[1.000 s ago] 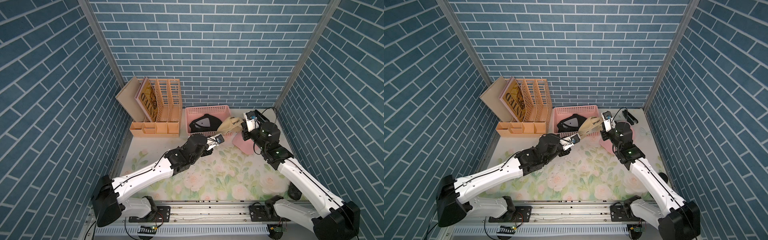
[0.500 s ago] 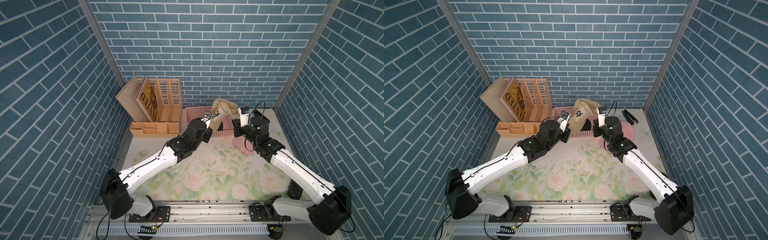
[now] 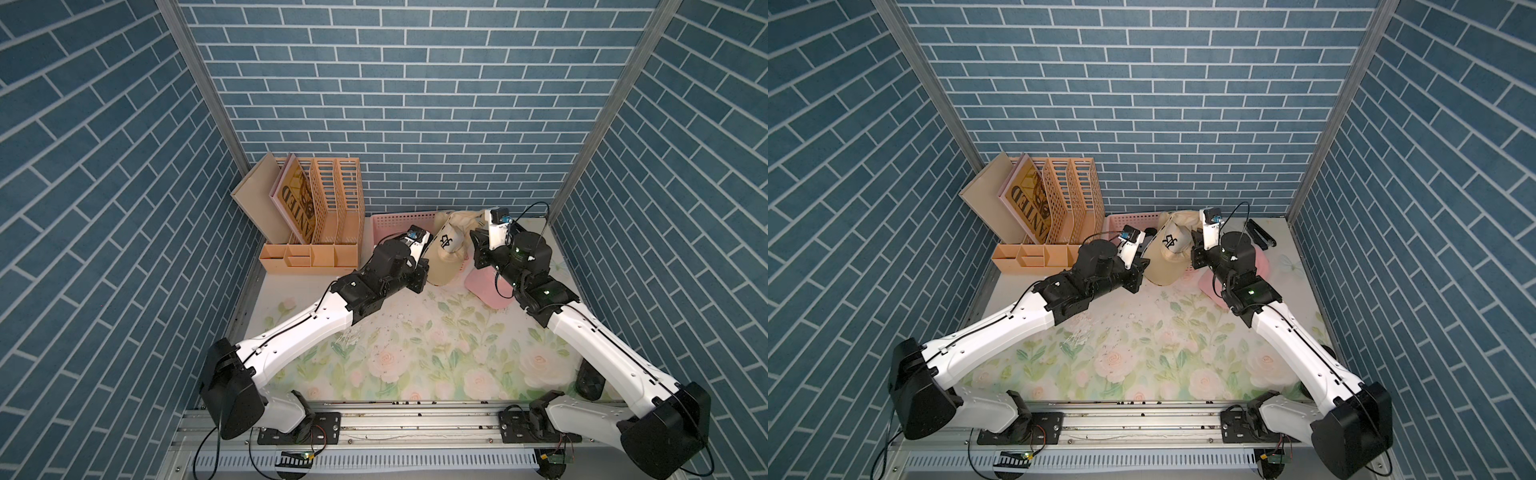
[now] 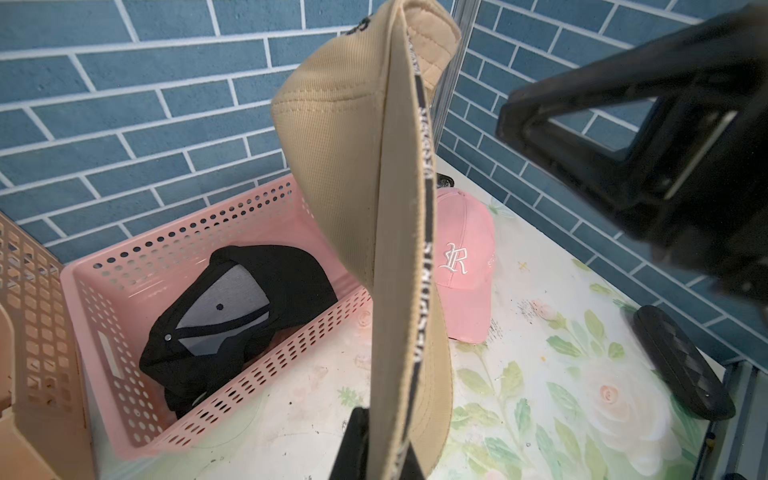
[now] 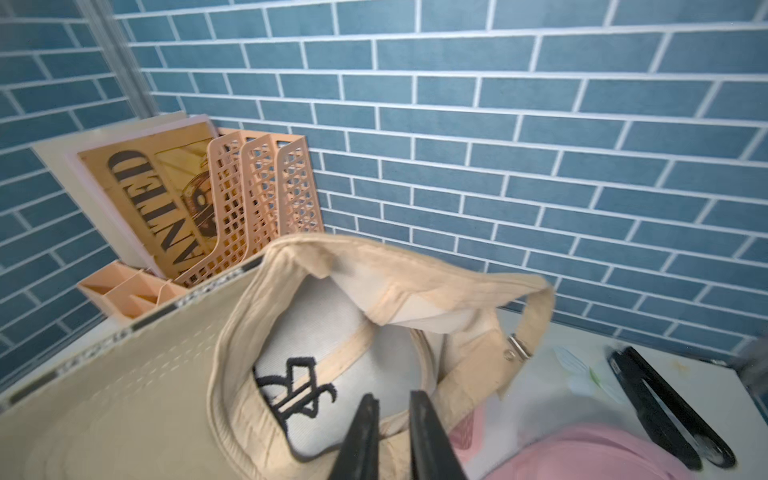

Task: Turn the baseball cap inside out
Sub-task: Turn over the baseball cap.

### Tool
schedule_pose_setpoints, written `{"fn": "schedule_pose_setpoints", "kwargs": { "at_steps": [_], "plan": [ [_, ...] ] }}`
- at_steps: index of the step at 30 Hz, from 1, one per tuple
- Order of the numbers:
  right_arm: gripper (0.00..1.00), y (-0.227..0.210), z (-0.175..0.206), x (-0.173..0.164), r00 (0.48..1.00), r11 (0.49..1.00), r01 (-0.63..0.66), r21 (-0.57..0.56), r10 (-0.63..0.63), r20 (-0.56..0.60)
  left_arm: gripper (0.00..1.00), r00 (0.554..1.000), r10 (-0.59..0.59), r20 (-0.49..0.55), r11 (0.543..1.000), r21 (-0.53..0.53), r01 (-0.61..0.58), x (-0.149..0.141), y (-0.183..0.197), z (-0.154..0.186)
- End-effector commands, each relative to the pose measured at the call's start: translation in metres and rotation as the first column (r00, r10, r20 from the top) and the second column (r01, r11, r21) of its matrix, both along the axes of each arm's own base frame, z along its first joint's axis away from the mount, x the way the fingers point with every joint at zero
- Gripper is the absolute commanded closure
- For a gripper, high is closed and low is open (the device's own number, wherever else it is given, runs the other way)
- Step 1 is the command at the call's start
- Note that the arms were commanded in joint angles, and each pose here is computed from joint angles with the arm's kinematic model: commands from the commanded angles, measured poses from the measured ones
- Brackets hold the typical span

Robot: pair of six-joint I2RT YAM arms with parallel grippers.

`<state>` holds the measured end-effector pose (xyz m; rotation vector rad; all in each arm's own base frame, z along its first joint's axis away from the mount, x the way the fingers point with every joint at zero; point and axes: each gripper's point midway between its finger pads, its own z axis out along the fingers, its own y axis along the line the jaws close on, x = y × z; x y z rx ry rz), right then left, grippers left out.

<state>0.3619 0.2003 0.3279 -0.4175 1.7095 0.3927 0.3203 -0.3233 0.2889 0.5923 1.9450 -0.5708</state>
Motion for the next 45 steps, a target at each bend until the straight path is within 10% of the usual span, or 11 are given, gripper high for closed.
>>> {"fn": "schedule_pose_setpoints", "kwargs": {
  "at_steps": [1,10,18,29,35,40,45],
  "plan": [
    [0.89,0.027,-0.012,-0.009,0.988,0.986,-0.156,0.056,0.155,0.022,1.0,0.999,-0.038,0.037,0.995,-0.086,0.041,-0.006,-0.006,0.026],
    [0.92,0.074,-0.054,0.031,0.961,0.96,-0.265,0.091,0.27,-0.054,1.0,0.987,-0.151,0.059,0.985,-0.076,0.156,-0.025,-0.026,0.039],
    [0.54,0.104,-0.065,0.06,0.94,0.938,-0.33,0.105,0.337,-0.052,1.0,0.982,-0.179,0.059,0.983,-0.032,0.181,-0.04,-0.033,0.037],
    [0.36,0.039,-0.035,0.007,0.983,0.981,-0.183,0.067,0.183,0.003,1.0,1.0,0.012,-0.01,1.0,-0.026,-0.012,-0.008,0.002,0.021],
    [0.39,0.021,-0.031,0.001,0.993,0.99,-0.116,0.083,0.114,0.024,1.0,0.998,-0.054,-0.019,0.998,-0.04,0.053,-0.013,-0.009,0.021],
    [0.75,0.03,-0.03,0.018,0.992,0.986,-0.128,0.107,0.126,0.021,1.0,0.996,-0.084,-0.022,0.995,-0.056,0.082,-0.019,-0.012,0.023],
    [0.85,0.036,-0.024,0.056,0.998,0.986,-0.068,0.152,0.064,0.026,1.0,0.991,-0.129,-0.021,0.99,-0.064,0.128,-0.032,-0.02,0.027]
  ]
}}
